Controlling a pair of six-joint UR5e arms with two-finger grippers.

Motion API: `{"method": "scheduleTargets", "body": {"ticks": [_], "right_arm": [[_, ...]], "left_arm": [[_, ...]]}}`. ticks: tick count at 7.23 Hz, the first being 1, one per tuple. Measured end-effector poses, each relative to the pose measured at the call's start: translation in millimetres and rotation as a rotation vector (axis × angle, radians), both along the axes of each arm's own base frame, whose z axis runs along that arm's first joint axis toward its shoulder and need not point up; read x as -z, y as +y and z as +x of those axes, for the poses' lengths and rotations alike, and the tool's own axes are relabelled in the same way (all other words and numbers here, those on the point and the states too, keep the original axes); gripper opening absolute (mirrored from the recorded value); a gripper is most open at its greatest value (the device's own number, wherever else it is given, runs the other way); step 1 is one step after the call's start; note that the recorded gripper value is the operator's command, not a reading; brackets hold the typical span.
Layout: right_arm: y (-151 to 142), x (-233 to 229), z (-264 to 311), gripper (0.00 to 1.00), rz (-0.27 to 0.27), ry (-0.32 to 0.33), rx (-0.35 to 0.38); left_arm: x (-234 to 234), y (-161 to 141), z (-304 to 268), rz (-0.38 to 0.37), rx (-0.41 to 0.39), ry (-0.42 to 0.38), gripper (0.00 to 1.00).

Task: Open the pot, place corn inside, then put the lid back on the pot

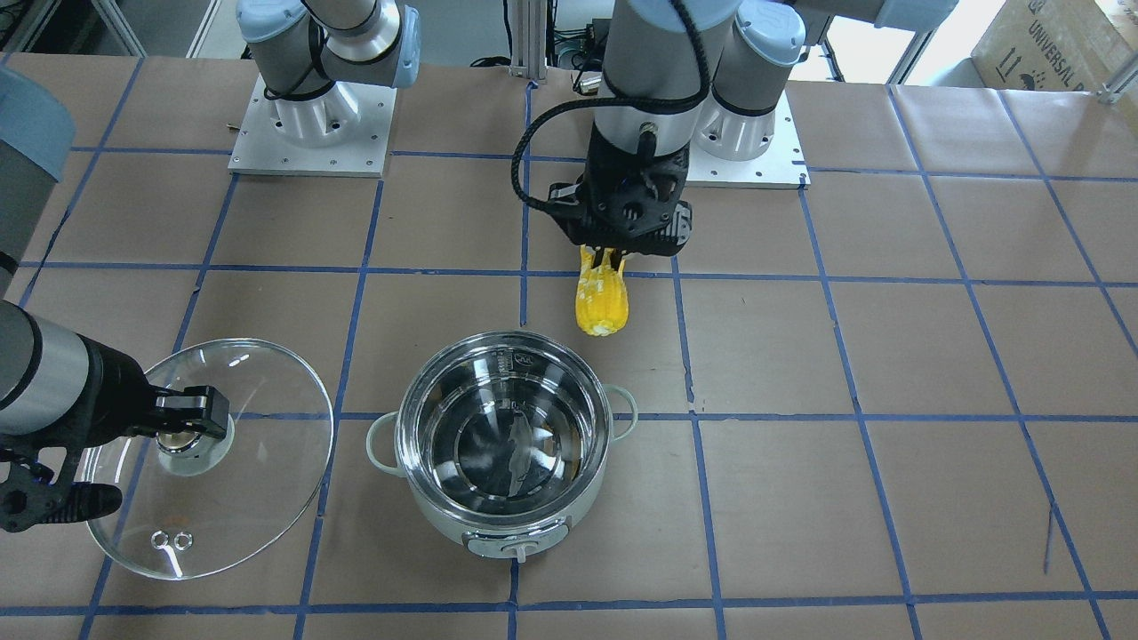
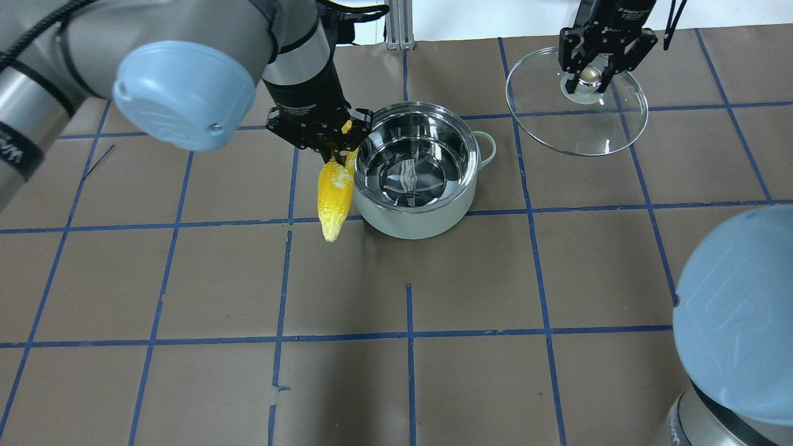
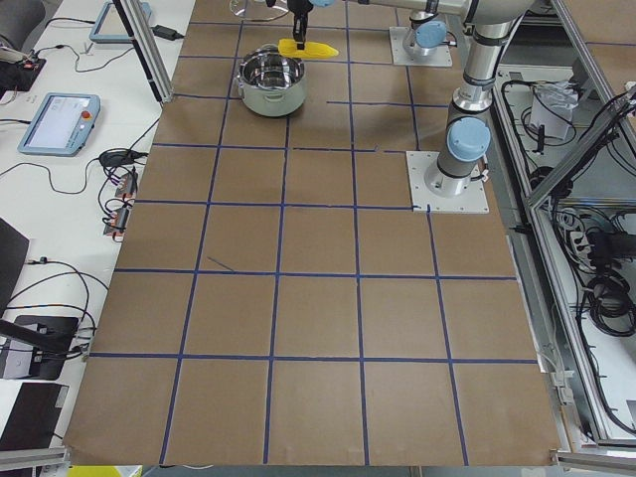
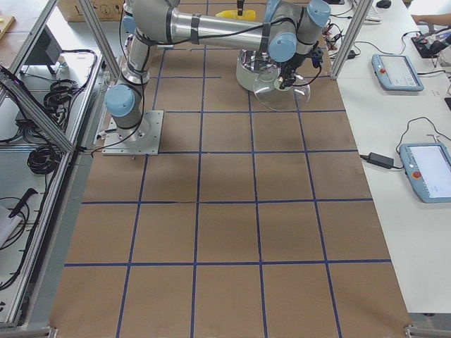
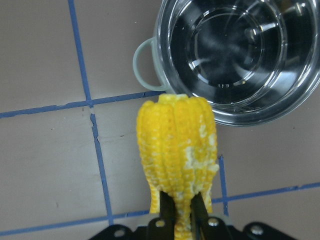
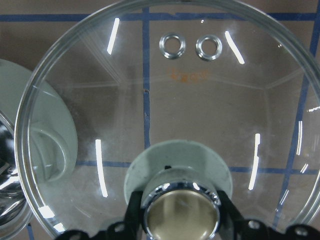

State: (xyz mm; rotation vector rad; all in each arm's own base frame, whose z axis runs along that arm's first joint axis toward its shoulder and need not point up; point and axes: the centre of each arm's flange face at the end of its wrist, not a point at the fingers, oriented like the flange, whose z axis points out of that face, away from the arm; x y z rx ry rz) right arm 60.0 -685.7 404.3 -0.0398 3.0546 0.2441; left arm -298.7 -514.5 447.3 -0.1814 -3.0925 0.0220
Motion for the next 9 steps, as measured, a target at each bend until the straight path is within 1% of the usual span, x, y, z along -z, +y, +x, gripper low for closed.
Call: {"method": "scheduleTargets", "body": {"ticks": [2,4,6,7,8,9], "right_arm": [[0,0,0,0.17,-0.002,0.0,0.0],[-1,0,0,0.17,-0.005,0.0,0.003],[-1,0,0,0.17,-0.006,0.0,0.006],[-1,0,0,0.17,-0.007,0.0,0.007],[-1,0,0,0.17,-0.008,0.0,0.009],[-1,0,1,0.17,-0.008,0.0,0.01]], "left_arm": [[41,-37,-42,-0.004,-0.031,0.003,0.02],[69,-76,-64,-0.005,-0.066,0.005,0.02],[86,-109,-77,-0.016,-0.075,0.009,0.04],[92,-116,-79,-0.015,-0.077,0.01,0.34],[100,-119,-80,-0.012,-0.078,0.01,0.86],[109,-121,-81,-0.012,-0.079,0.009,1.0]]}}
